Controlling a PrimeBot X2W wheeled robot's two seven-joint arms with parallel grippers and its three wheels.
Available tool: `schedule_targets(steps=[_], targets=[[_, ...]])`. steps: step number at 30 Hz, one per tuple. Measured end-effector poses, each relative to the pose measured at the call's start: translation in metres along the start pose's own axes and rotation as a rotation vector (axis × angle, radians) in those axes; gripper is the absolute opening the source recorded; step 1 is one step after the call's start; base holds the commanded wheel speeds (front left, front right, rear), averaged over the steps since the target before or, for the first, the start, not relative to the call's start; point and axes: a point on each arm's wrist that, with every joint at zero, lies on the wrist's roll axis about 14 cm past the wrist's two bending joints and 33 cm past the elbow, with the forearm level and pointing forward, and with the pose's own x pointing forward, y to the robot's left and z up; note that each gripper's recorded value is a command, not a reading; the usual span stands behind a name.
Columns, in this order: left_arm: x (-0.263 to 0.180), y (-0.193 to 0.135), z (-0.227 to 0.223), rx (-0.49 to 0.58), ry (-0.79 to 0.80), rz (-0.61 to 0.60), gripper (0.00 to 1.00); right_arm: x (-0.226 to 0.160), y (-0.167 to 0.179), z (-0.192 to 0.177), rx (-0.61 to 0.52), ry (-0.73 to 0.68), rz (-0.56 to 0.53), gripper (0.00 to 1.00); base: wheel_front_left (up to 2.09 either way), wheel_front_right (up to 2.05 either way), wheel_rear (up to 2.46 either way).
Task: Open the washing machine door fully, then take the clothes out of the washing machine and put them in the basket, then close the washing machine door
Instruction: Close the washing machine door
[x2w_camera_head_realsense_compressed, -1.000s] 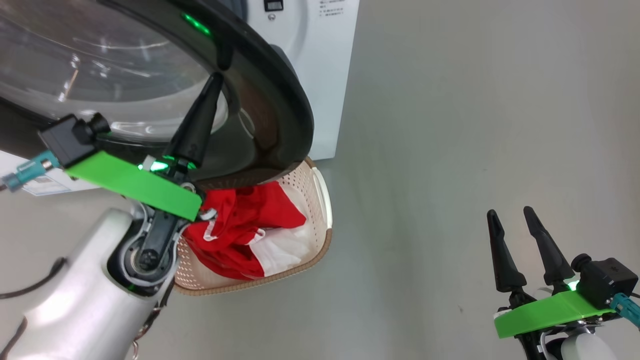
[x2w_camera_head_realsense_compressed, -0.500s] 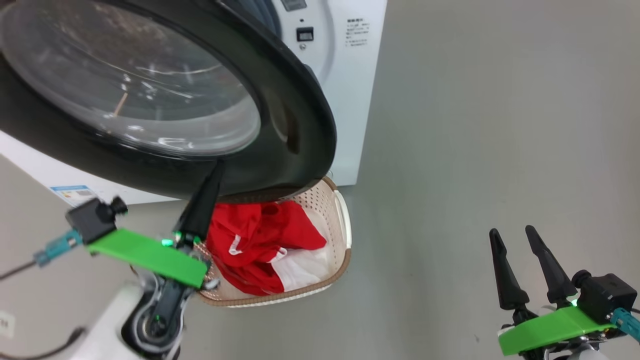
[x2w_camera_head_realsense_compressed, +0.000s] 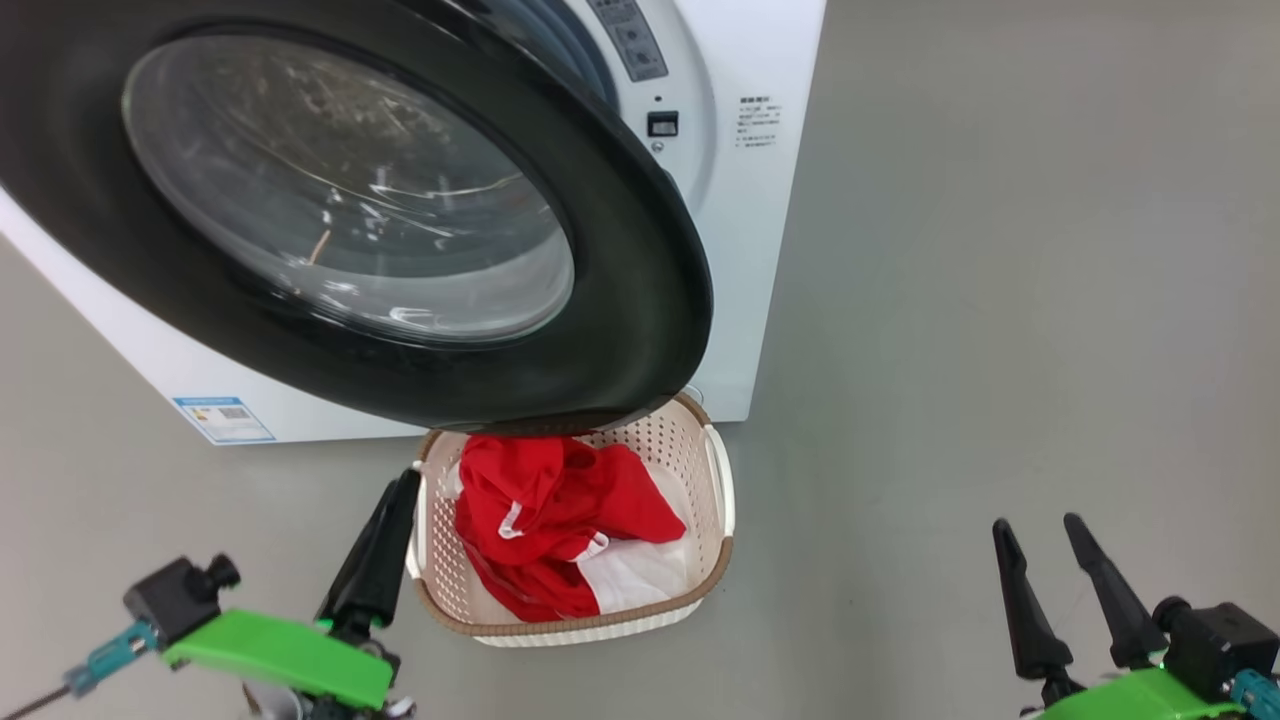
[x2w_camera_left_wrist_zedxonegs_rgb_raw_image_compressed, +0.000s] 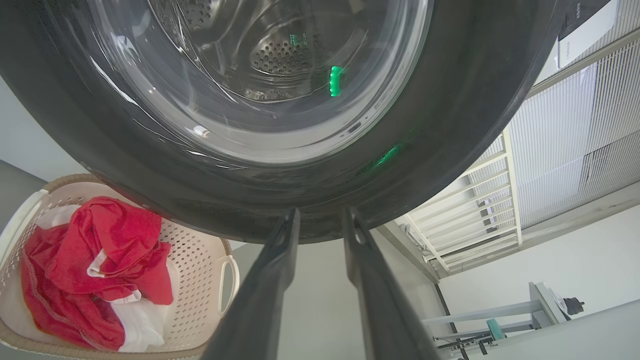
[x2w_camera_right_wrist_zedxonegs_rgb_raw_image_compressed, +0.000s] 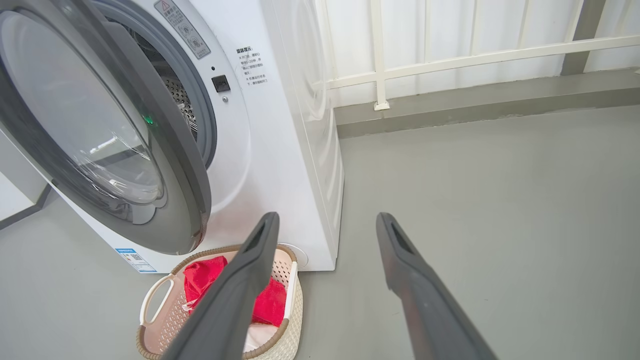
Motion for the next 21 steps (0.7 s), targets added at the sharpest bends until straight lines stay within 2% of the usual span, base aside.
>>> schedule_targets(steps=[1,3,6,21], targets=[[-0.004,0.003,0.001,0.005,-0.004,0.009,0.52,-0.002,0.0,-0.001,-0.001,0.005,0.0,1.0,0.0,0.0,0.0],[-0.012,0.009,0.003,0.012,-0.015,0.029,0.79,-0.004,0.001,-0.002,-0.003,0.007,0.004,1.0,0.0,0.0,0.0],[-0.023,0.018,0.009,0.028,-0.035,0.058,1.0,-0.006,0.002,-0.001,-0.006,0.004,0.011,1.0,0.0,0.0,0.0],[-0.061,0.05,0.025,0.142,-0.098,0.158,1.0,-0.017,0.001,-0.005,-0.01,0.018,0.012,1.0,0.0,0.0,0.0]])
